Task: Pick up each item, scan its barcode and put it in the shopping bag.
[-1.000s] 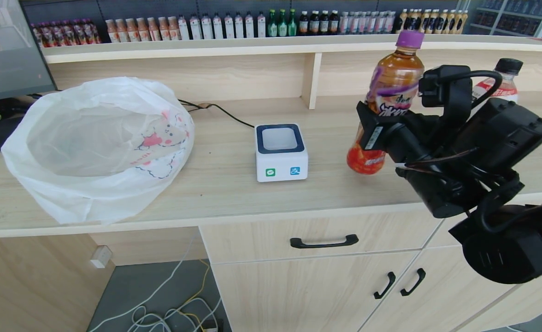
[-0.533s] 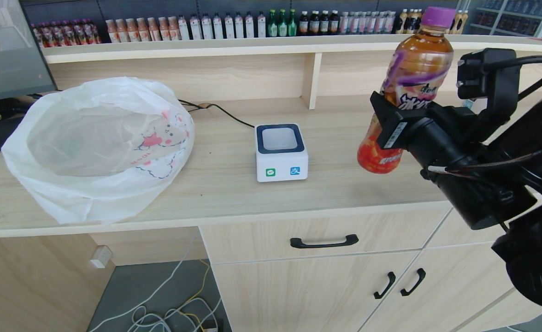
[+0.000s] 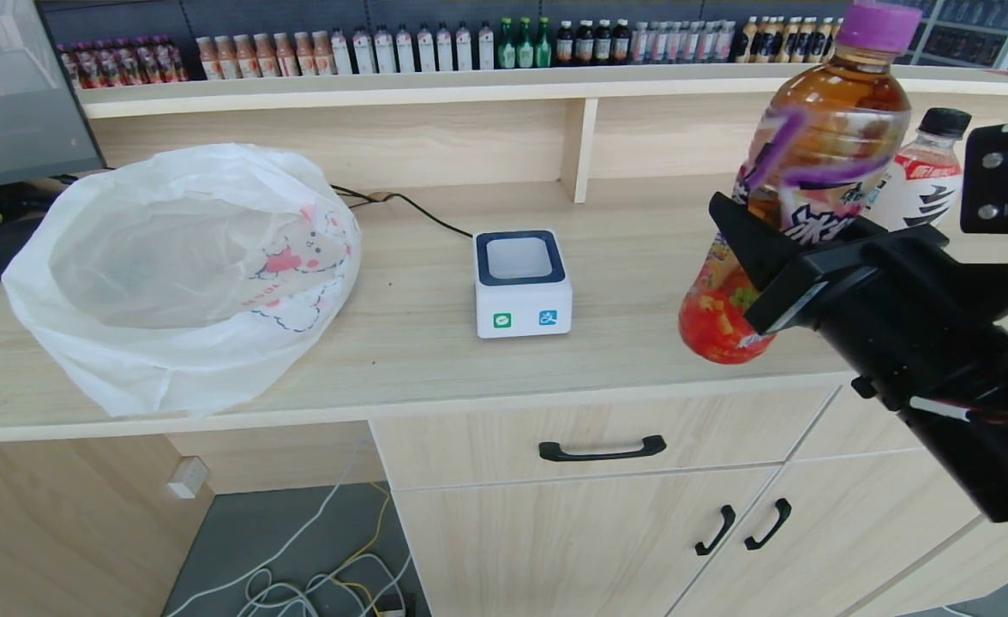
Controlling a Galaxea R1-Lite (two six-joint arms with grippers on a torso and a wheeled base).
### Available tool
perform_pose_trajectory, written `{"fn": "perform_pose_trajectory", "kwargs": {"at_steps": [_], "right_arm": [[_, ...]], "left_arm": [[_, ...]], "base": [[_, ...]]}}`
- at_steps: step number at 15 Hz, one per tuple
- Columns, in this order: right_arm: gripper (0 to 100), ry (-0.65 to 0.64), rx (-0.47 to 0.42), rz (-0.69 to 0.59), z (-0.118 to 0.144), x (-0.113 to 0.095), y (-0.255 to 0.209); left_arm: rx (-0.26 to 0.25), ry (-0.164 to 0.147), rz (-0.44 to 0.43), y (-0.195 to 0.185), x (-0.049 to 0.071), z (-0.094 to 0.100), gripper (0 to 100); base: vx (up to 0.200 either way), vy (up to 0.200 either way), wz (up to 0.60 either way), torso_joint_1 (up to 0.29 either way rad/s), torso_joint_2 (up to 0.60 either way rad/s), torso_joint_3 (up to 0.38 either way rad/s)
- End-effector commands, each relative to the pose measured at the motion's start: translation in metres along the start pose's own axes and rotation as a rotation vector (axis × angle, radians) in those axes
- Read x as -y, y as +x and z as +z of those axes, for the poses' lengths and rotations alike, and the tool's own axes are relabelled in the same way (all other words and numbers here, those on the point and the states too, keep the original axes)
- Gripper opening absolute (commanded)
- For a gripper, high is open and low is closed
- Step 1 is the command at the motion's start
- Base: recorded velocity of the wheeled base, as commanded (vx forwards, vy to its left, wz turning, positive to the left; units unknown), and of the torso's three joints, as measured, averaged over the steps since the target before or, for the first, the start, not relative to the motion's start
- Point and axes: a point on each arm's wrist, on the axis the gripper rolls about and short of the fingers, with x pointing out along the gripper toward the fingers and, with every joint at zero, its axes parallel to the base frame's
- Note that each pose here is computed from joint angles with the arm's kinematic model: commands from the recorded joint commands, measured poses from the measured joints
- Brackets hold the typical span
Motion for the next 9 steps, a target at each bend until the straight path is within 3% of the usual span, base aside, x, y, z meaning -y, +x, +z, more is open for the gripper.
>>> {"fn": "perform_pose_trajectory", "kwargs": {"at_steps": [1,5,9], "right_arm": [[0,-0.011,0.001,0.004,0.003,0.002,-0.009],[0,-0.063,-0.022,0.054,0.002,-0.002,-0.028],[0,-0.282,0.000,0.243,0.001,-0.025,-0.049]], "left_arm": [[0.000,-0.002,0.000,0.000,0.000,0.000,100],[0.000,0.000,0.000,0.000,0.000,0.000,100],[0.000,0.000,0.000,0.000,0.000,0.000,100]], "base": [[0.000,0.000,0.00,0.000,0.00,0.000],[0.000,0.000,0.00,0.000,0.00,0.000],[0.000,0.000,0.00,0.000,0.00,0.000]]}}
